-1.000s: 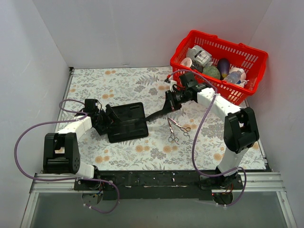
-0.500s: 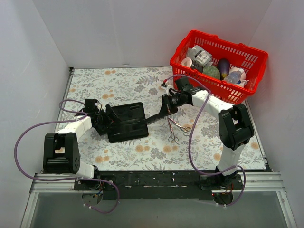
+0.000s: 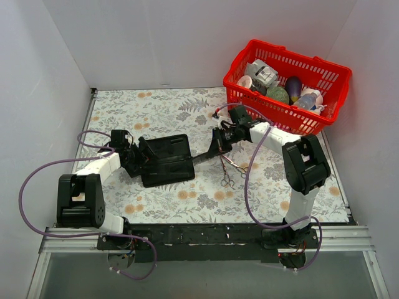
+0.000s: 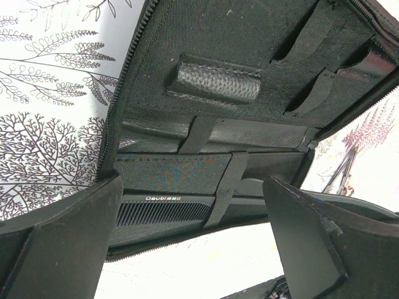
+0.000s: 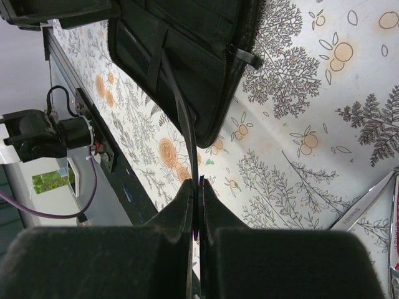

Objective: Sort the hair-cutting tools
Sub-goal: Place the comb in the hairdressing tool bag.

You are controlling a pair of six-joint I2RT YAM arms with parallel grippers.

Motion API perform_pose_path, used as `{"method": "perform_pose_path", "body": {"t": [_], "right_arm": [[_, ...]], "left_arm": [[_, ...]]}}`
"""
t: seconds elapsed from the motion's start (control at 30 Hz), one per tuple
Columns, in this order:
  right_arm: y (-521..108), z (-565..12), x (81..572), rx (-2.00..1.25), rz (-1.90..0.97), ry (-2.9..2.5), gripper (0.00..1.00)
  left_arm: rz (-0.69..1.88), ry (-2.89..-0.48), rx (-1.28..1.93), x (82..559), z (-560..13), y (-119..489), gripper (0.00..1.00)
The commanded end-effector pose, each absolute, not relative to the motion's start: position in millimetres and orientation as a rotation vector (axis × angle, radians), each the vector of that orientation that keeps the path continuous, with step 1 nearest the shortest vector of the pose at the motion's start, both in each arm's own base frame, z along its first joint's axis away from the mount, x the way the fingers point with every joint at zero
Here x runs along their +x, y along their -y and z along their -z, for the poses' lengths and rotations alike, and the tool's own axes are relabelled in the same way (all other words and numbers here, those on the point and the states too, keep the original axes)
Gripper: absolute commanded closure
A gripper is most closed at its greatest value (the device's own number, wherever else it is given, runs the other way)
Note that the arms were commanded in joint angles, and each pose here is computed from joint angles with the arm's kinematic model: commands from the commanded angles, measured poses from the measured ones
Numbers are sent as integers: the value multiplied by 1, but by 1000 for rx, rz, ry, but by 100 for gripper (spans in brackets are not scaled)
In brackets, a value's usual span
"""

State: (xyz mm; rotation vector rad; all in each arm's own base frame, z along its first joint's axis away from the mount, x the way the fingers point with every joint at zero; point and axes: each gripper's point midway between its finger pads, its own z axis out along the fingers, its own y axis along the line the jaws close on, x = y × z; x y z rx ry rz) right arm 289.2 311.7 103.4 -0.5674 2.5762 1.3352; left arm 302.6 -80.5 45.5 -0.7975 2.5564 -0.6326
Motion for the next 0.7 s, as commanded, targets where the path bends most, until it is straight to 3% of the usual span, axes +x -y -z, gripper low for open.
{"method": "perform_pose_path", "body": {"t": [0.0,0.67], "right_arm": [[-317,-92,299,-532,-1315,-2578,99],[-327,-75,319,-487,-1333,-2597,99]], "left_arm": [[571,-2611,-815,289,-26,75,2],[571,-2611,-810,290,-26,75,2]]}}
